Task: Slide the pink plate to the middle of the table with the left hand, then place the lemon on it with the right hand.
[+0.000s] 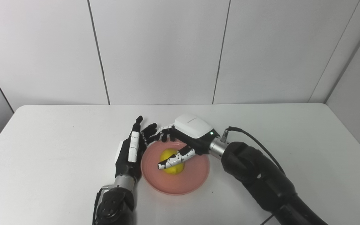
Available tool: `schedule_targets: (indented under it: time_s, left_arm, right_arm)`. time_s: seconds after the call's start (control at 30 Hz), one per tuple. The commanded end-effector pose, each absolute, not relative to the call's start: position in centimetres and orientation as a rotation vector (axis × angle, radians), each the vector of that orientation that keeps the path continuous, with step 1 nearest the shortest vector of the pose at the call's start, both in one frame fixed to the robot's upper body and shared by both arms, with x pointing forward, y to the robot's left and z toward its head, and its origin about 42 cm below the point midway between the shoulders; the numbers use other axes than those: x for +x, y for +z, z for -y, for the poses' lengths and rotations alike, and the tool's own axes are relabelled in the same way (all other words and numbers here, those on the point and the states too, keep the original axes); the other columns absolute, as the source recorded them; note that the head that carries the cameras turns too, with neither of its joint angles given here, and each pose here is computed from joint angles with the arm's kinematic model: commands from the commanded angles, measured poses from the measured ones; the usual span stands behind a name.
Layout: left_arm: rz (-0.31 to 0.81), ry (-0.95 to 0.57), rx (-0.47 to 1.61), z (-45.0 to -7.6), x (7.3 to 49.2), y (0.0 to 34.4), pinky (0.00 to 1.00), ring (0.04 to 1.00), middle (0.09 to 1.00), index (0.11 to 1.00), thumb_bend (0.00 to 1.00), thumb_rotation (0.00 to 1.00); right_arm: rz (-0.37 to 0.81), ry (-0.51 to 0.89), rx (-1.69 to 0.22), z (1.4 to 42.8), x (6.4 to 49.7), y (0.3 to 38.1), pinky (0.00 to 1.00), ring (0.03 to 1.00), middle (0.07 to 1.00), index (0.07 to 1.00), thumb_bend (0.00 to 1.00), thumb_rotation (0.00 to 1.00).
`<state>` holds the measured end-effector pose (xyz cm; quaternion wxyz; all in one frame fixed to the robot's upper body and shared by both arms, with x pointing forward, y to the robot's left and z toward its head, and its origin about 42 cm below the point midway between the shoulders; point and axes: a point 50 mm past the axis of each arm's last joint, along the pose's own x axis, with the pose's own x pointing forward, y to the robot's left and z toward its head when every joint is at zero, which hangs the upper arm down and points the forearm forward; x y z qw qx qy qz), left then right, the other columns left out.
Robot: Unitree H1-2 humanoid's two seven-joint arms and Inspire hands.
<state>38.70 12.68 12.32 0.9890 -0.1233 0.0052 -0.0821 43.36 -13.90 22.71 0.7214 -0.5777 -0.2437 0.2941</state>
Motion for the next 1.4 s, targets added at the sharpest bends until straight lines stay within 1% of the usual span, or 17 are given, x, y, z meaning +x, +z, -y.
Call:
schedule_targets:
  time_s: [0.0, 0.17, 0.27, 0.4, 0.5, 0.53, 0.57, 0.63, 0.67, 0.73, 0.77, 0.8, 0.93, 1.0, 1.07, 1.2, 1.37]
  left_arm:
    - [-0.186, -0.135, -0.262, -12.9, 37.1, 8.7, 0.88, 0.824, 0.760, 0.947, 0.87, 0.90]
    - [-0.188, -0.135, -0.262, -13.0, 37.0, 8.9, 0.89, 0.809, 0.757, 0.926, 0.87, 0.90]
    - [-0.191, -0.133, -0.263, -13.1, 37.0, 8.8, 0.89, 0.811, 0.759, 0.925, 0.87, 0.89]
    - [-0.194, -0.135, -0.269, -13.1, 37.1, 8.8, 0.90, 0.813, 0.759, 0.923, 0.88, 0.89]
    - [-0.195, -0.137, -0.269, -13.1, 37.1, 8.8, 0.89, 0.815, 0.764, 0.917, 0.87, 0.89]
    - [-0.194, -0.138, -0.268, -13.1, 37.1, 8.9, 0.89, 0.813, 0.766, 0.917, 0.88, 0.89]
    - [-0.194, -0.138, -0.266, -13.1, 37.1, 8.9, 0.89, 0.810, 0.768, 0.917, 0.88, 0.89]
    - [-0.196, -0.135, -0.266, -13.1, 37.1, 8.9, 0.88, 0.807, 0.769, 0.919, 0.88, 0.89]
    - [-0.197, -0.130, -0.269, -13.1, 37.1, 8.9, 0.88, 0.805, 0.770, 0.921, 0.88, 0.89]
    - [-0.199, -0.125, -0.274, -13.1, 37.1, 8.9, 0.87, 0.799, 0.767, 0.918, 0.89, 0.88]
    - [-0.199, -0.124, -0.275, -13.1, 37.1, 8.9, 0.85, 0.794, 0.765, 0.915, 0.88, 0.88]
    - [-0.197, -0.124, -0.274, -13.2, 37.1, 8.9, 0.85, 0.793, 0.765, 0.915, 0.88, 0.88]
    - [-0.190, -0.119, -0.275, -13.2, 37.1, 9.0, 0.82, 0.781, 0.762, 0.909, 0.88, 0.88]
    - [-0.186, -0.119, -0.278, -13.2, 37.1, 9.0, 0.84, 0.794, 0.776, 0.913, 0.88, 0.88]
    - [-0.178, -0.115, -0.279, -13.2, 37.2, 9.0, 0.88, 0.836, 0.833, 0.918, 0.87, 0.89]
    - [-0.149, -0.110, -0.254, -13.3, 37.2, 9.1, 0.90, 0.871, 0.880, 0.920, 0.86, 0.92]
    - [-0.116, -0.104, -0.243, -13.5, 37.4, 9.1, 0.97, 0.935, 0.943, 0.944, 0.86, 0.94]
  right_arm:
    - [0.639, 0.573, -1.261, 14.1, 44.3, 26.4, 0.43, 0.516, 0.586, 0.661, 1.00, 0.86]
    - [0.671, 0.513, -1.207, 14.9, 44.5, 27.2, 0.42, 0.514, 0.593, 0.662, 0.99, 0.89]
    - [0.682, 0.477, -1.129, 15.4, 44.6, 27.7, 0.44, 0.541, 0.619, 0.673, 0.96, 0.89]
    - [0.637, 0.411, -0.936, 16.0, 44.6, 27.9, 0.59, 0.685, 0.717, 0.714, 0.91, 0.88]
    - [0.584, 0.342, -0.810, 16.4, 44.7, 27.6, 0.64, 0.725, 0.763, 0.748, 0.92, 0.93]
    - [0.565, 0.324, -0.768, 16.5, 44.7, 27.5, 0.71, 0.748, 0.775, 0.759, 0.92, 0.95]
    - [0.549, 0.312, -0.727, 16.6, 44.7, 27.3, 0.81, 0.773, 0.784, 0.770, 0.91, 0.94]
    - [0.506, 0.296, -0.639, 16.9, 44.7, 26.8, 0.84, 0.804, 0.798, 0.787, 0.90, 0.94]
    - [0.484, 0.291, -0.604, 17.0, 44.7, 26.4, 0.82, 0.828, 0.810, 0.802, 0.89, 0.94]
    - [0.452, 0.284, -0.558, 17.3, 44.5, 25.7, 0.75, 0.832, 0.826, 0.824, 0.89, 0.97]
    - [0.440, 0.282, -0.542, 17.4, 44.4, 25.4, 0.79, 0.877, 0.865, 0.843, 0.87, 0.99]
    - [0.417, 0.270, -0.503, 17.6, 44.2, 24.9, 0.80, 0.888, 0.875, 0.848, 0.86, 0.99]
    - [0.312, 0.228, -0.324, 18.1, 43.7, 22.6, 0.83, 0.884, 0.894, 0.878, 0.83, 0.98]
    - [0.275, 0.213, -0.271, 18.3, 43.4, 21.5, 0.85, 0.901, 0.910, 0.901, 0.82, 1.00]
    - [0.235, 0.196, -0.216, 18.5, 43.2, 20.5, 0.93, 0.926, 0.931, 0.920, 0.88, 1.00]
    - [0.148, 0.151, -0.098, 18.8, 42.6, 18.9, 0.99, 0.946, 0.945, 0.923, 0.92, 1.00]
    - [0.125, 0.123, -0.015, 19.1, 41.8, 17.5, 1.00, 0.956, 0.957, 0.949, 0.86, 1.00]
